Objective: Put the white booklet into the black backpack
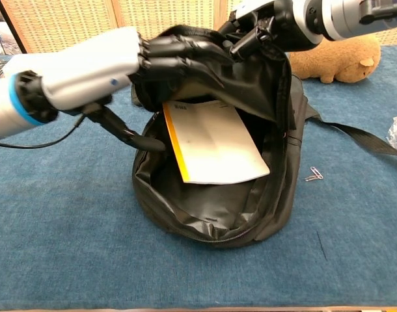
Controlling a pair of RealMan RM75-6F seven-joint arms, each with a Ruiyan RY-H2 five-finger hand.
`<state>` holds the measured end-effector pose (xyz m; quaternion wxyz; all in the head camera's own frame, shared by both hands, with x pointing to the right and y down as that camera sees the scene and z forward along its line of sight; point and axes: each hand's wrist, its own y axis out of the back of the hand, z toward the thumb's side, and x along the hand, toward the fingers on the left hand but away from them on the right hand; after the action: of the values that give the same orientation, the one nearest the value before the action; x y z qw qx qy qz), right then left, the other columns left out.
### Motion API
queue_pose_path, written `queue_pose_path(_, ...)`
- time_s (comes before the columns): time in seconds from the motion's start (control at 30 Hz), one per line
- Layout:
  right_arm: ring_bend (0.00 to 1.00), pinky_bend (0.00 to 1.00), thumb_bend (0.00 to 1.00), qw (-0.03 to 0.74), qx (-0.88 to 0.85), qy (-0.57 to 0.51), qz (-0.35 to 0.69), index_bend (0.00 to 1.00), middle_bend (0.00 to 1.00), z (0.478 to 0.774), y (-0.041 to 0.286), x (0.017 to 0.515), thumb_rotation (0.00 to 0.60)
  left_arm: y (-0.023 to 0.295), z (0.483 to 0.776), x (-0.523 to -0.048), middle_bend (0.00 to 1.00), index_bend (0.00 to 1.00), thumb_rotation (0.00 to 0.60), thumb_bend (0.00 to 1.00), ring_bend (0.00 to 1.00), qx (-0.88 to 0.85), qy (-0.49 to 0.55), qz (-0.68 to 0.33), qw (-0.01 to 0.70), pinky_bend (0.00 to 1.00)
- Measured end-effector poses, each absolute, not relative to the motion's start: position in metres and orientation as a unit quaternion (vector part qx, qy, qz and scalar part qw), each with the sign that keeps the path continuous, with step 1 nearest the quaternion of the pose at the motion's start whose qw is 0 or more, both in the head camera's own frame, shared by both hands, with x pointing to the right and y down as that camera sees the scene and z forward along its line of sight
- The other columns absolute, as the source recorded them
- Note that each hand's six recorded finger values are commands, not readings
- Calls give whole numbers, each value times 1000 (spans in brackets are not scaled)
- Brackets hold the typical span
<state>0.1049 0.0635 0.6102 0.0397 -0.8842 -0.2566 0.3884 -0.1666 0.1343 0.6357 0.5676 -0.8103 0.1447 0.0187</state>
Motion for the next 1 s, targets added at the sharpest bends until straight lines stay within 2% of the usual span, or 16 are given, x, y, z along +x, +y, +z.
queue_pose_path(0.27,493,663,912,33,-873,-263,410,574,594,627,65,116,600,126,612,-201,123,231,600,133,141,-811,189,42,552,452)
queue_pose_path(0.53,494,662,913,16,-873,-248,419,574,595,639,86,119,600,87,594,-239,123,231,600,133,141,-783,252,-2,568,452)
queue_pose_path(0.6,487,638,910,12,-875,-242,419,567,587,641,94,118,600,78,595,-248,122,231,600,133,141,-778,263,-23,570,452)
queue_pose_path(0.63,458,594,884,10,-876,-239,418,540,554,642,97,117,600,74,596,-251,121,231,600,133,139,-776,268,-32,569,452)
queue_pose_path(0.7,279,417,552,6,-879,-236,415,373,367,645,105,115,600,66,599,-260,115,231,600,133,134,-773,280,-57,566,452)
queue_pose_path(0.73,142,269,280,6,-880,-235,413,216,202,645,108,114,600,62,601,-264,112,231,600,133,131,-771,286,-69,565,451)
queue_pose_path(0.77,53,154,96,5,-882,-232,410,105,93,645,111,112,600,58,602,-269,111,231,600,133,130,-769,291,-81,563,451)
queue_pose_path(0.8,12,85,23,5,-884,-229,408,45,35,645,114,111,600,54,604,-275,111,231,600,133,129,-767,299,-96,560,451)
queue_pose_path(0.83,0,20,0,6,-886,-225,406,2,0,645,117,110,600,50,605,-280,110,231,600,133,128,-764,305,-107,558,452)
queue_pose_path(1.0,0,0,0,13,-898,-190,397,0,0,644,133,105,600,41,607,-306,100,231,600,133,119,-751,332,-151,550,438)
